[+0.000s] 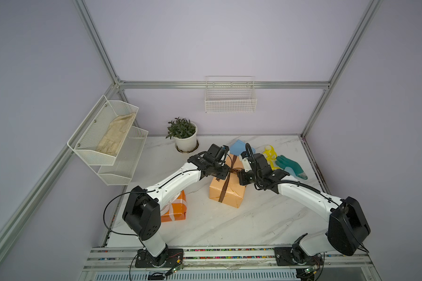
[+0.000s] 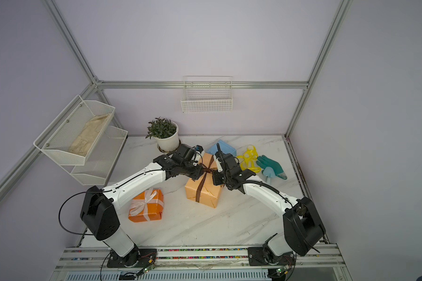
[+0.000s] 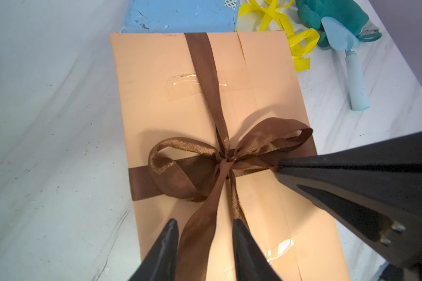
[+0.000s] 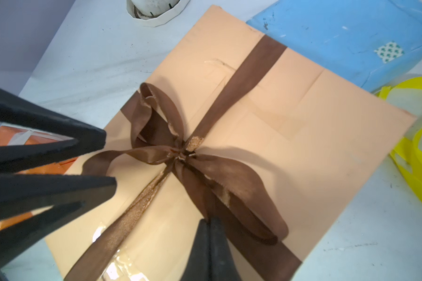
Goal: Untie the ribbon bows on the gift boxes
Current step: Untie the ribbon from the gift box.
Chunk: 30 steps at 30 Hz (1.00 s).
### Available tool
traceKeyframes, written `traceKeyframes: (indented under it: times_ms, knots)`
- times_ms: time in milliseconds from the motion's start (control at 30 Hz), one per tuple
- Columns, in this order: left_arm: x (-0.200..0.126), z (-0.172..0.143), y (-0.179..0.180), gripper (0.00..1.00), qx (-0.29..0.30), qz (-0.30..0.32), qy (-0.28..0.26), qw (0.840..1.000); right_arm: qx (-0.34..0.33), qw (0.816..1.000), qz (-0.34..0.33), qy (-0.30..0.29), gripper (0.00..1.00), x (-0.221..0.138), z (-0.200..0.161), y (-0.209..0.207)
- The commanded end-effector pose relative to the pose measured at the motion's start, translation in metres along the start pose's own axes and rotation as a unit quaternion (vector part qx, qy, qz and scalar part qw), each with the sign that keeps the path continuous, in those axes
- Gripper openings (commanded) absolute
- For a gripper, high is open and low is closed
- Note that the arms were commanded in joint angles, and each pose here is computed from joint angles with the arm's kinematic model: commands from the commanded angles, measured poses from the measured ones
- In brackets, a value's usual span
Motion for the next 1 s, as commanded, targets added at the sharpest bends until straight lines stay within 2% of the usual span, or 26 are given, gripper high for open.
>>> traceKeyframes:
  times_ms: [0, 100, 133, 400, 667, 800, 867, 967]
  knots:
    - [0.001, 0.000, 0.002, 0.21, 0.007, 0.005, -0.002, 1.000, 0.003, 1.000, -0.004, 0.000, 0.00, -0.001, 0.000, 0.001]
    - [-0.001, 0.002, 0.001, 0.03, 0.009, 0.003, -0.005, 1.000, 0.010, 1.000, 0.006, -0.007, 0.00, -0.002, 0.004, 0.005]
    - [-0.001, 0.002, 0.001, 0.00, 0.009, 0.002, -0.005, 1.000, 0.012, 1.000, 0.009, -0.008, 0.00, -0.001, 0.005, 0.006]
    - [-0.004, 0.003, -0.001, 0.00, 0.009, -0.004, -0.014, 1.000, 0.026, 0.999, 0.023, -0.011, 0.00, -0.003, 0.007, 0.011]
    - [-0.010, 0.003, 0.009, 0.00, 0.036, 0.030, -0.034, 0.998, 0.054, 0.998, 0.027, -0.014, 0.00, -0.013, 0.005, 0.011]
    - [-0.002, 0.002, -0.002, 0.51, 0.053, 0.022, -0.025, 0.998, 0.058, 0.997, 0.041, -0.012, 0.00, -0.011, 0.003, 0.015]
    - [0.001, 0.002, -0.005, 0.61, 0.062, 0.028, -0.024, 0.997, 0.059, 0.997, 0.047, -0.010, 0.00, -0.010, 0.003, 0.017]
    - [0.003, 0.004, -0.005, 0.62, 0.069, 0.034, -0.024, 0.997, 0.059, 0.997, 0.049, -0.010, 0.00, -0.010, 0.004, 0.017]
Point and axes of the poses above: each gripper's point midway between its finger pads, its own x axis out along the fingers, its own y axis along the line the jaws close on, z = x × y, the point moved 2 cm from there along -x, back along the fingers, and after that the axes turned 4 degrees about x, right-handed, at the moved point
